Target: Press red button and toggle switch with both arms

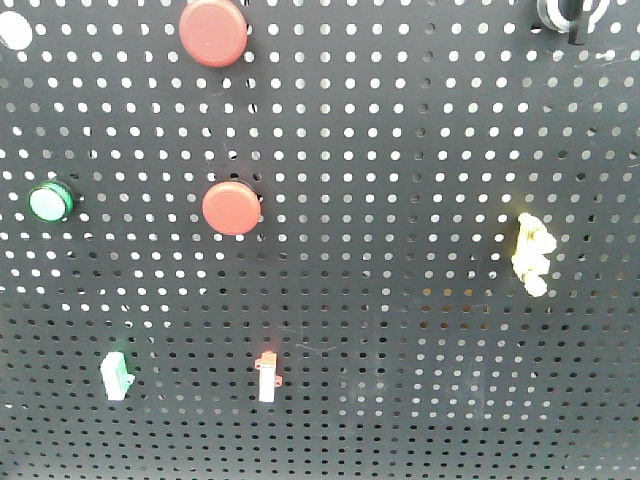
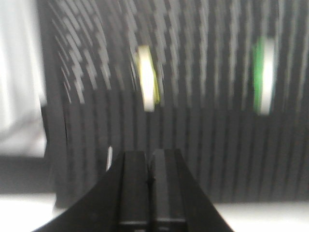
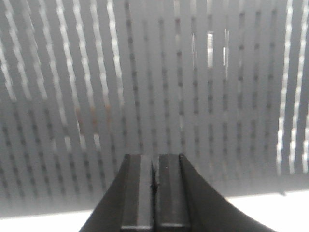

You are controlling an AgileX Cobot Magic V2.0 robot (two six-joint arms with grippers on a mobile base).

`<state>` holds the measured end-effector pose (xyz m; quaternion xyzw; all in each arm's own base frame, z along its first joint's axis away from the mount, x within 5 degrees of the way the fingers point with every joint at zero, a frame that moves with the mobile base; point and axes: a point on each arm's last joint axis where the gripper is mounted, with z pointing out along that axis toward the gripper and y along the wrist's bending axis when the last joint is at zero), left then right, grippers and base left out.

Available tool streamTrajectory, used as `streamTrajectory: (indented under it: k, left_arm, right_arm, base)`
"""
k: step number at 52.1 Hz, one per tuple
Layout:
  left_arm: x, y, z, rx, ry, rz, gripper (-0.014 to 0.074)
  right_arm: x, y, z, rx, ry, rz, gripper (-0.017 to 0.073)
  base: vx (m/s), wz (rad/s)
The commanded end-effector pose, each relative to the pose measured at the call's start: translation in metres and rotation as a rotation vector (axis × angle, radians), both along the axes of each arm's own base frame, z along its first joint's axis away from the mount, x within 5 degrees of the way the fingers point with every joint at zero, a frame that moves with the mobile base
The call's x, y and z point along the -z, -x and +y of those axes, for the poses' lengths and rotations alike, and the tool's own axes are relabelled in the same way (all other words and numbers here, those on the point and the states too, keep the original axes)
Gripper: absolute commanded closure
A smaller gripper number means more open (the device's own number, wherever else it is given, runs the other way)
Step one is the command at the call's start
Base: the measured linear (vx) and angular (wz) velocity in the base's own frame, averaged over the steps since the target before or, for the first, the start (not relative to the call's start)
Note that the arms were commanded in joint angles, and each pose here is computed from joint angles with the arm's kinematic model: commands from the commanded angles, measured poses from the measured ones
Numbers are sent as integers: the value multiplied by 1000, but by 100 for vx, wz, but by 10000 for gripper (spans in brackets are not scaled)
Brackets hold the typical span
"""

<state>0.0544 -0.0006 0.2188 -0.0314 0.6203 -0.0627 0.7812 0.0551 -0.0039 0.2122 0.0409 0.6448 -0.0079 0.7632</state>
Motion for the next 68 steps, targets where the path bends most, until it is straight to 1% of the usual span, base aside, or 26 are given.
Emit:
streamTrajectory:
  k: [1, 5, 7, 11, 14, 17, 21, 27, 28, 33, 40, 42, 45, 48, 49, 52, 58, 62, 63, 68]
  left_arm:
    - [-18, 7, 4, 6, 154, -201, 592]
    - [-36, 12, 3, 29, 176, -226, 592]
    - [-47, 15, 3, 37, 167, -235, 592]
    - [-71, 23, 1, 44, 115, -246, 592]
    - [-93, 32, 0, 36, 58, -279, 592]
    - [-111, 38, 0, 27, 15, -299, 592]
    - [-140, 45, 0, 21, -7, -328, 592]
    - [-168, 51, 0, 23, 2, -364, 592]
    - [-172, 52, 1, 27, 11, -372, 592]
    - [-182, 58, 1, 38, 38, -406, 592]
    - [-194, 68, 2, 78, 117, -516, 592]
    - [-195, 69, 2, 83, 126, -531, 592]
    - [-194, 68, 2, 82, 124, -520, 592]
    - [-190, 64, 1, 74, 112, -460, 592]
    - [-188, 61, 1, 68, 101, -427, 592]
    - [-184, 53, 1, 39, 37, -332, 592]
    - [-183, 26, -1, 3, -81, -84, 592]
    - [-194, 10, -3, -3, -171, -11, 592]
    - [-199, 6, -4, 3, -178, 0, 592]
    - [-222, -9, -9, 36, -267, 22, 592]
  right_arm:
    - [-8, 3, 0, 3, 15, -127, 559]
    - [-8, 3, 0, 3, 15, -123, 559]
    - [-8, 3, 0, 3, 15, -123, 559]
    - [-8, 3, 0, 3, 15, -123, 559]
    - [-8, 3, 0, 3, 15, -123, 559]
    - [-8, 3, 0, 3, 15, -123, 559]
    - [-8, 3, 0, 3, 15, -123, 559]
    - [-8, 3, 0, 3, 14, -123, 559]
    - [-8, 3, 0, 3, 14, -123, 559]
    - [-8, 3, 0, 2, 12, -124, 559]
    - [-8, 3, 0, 2, 11, -124, 559]
    - [-8, 3, 0, 2, 11, -124, 559]
    - [-8, 3, 0, 2, 11, -124, 559]
    - [-8, 3, 0, 2, 11, -124, 559]
    - [-8, 3, 0, 2, 11, -124, 559]
    - [-8, 3, 0, 2, 10, -124, 559]
    - [-8, 3, 0, 2, 10, -124, 559]
    - [-8, 3, 0, 2, 10, -124, 559]
    - [-8, 3, 0, 2, 10, -124, 559]
    - [-8, 3, 0, 2, 10, -121, 559]
  base:
    - [0, 0]
    - [0, 0]
    - [0, 0]
    - [0, 0]
    - [0, 0]
    - [0, 0]
    - [0, 0]
    - [0, 0]
    - [0, 0]
    - [0, 0]
    - [0, 0]
    - [0, 0]
    - [0, 0]
    - [0, 0]
    - [0, 0]
    - [0, 0]
    - [0, 0]
    - [0, 0]
    - [0, 0]
    - [0, 0]
